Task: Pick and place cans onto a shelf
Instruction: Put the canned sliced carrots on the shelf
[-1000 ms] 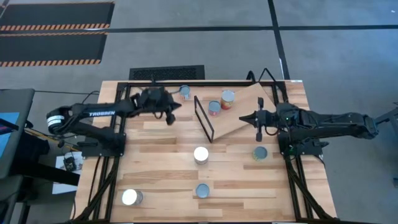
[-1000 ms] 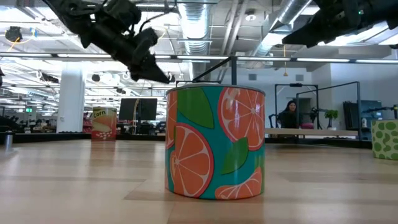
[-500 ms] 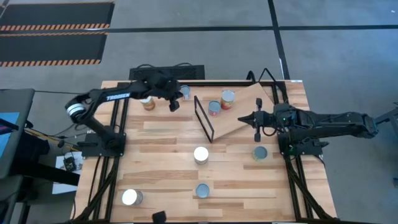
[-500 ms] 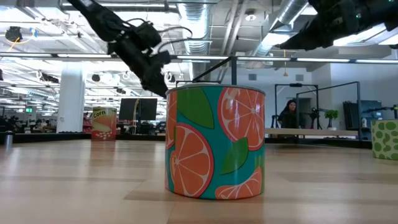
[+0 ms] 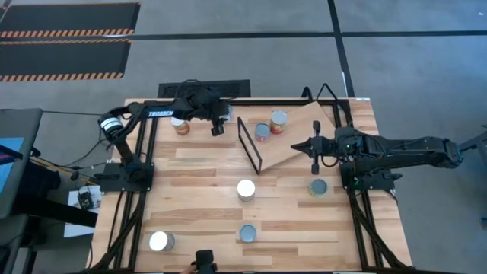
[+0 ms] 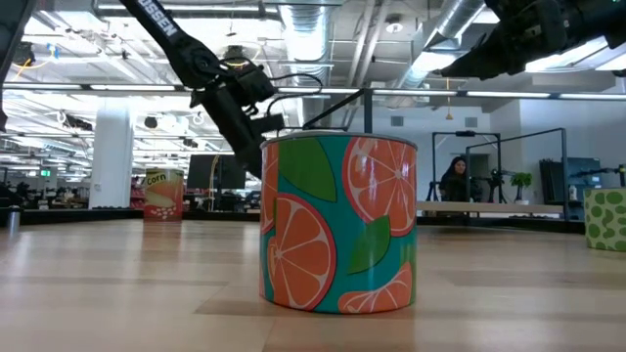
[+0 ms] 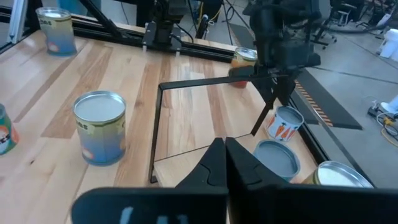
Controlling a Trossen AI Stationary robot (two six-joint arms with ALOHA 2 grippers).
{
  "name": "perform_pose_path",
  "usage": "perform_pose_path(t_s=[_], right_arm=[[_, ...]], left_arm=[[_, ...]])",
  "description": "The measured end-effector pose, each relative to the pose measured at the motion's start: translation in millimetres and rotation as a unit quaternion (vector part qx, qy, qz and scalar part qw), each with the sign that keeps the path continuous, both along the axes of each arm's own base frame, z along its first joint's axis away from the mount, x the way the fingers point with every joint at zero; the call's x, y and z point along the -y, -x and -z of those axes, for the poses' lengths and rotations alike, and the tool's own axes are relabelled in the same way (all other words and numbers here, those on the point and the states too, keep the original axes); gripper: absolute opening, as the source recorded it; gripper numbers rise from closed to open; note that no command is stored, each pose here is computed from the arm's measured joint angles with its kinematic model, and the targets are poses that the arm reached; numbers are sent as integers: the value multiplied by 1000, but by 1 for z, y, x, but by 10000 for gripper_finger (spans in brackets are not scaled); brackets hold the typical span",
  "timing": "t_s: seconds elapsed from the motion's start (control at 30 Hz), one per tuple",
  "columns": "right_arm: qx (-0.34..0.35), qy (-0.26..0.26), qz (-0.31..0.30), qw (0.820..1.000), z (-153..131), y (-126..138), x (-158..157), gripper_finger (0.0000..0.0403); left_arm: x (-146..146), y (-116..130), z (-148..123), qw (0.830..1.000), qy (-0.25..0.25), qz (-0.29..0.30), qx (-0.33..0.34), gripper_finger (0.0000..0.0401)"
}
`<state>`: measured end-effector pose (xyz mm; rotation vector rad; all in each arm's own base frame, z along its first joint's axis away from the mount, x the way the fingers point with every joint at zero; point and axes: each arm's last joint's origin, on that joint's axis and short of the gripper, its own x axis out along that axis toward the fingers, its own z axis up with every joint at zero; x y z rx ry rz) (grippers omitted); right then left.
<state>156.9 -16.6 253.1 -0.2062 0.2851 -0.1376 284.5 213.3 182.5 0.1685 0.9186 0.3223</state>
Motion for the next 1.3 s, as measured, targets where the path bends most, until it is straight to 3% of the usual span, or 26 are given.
perform_pose_path(t_s=[0.23,0.6,0.87,1.1,1.3], right_arm=[[0,0,0,1000,0,0,0,10],[1,-1,0,1000,0,0,0,12],[2,-5,2,1000,0,0,0,6],[2,-10,3,1000,0,0,0,11],[4,-10,3,1000,-2,7,-1,6]], left_arm=[[-4,-3,15,999,-18,1,-28,132],[-4,-3,19,998,-25,23,-45,28],[-3,-5,22,998,-29,28,-55,4],[8,1,-17,997,-12,43,-63,3],[56,11,-60,993,-5,96,-66,2]])
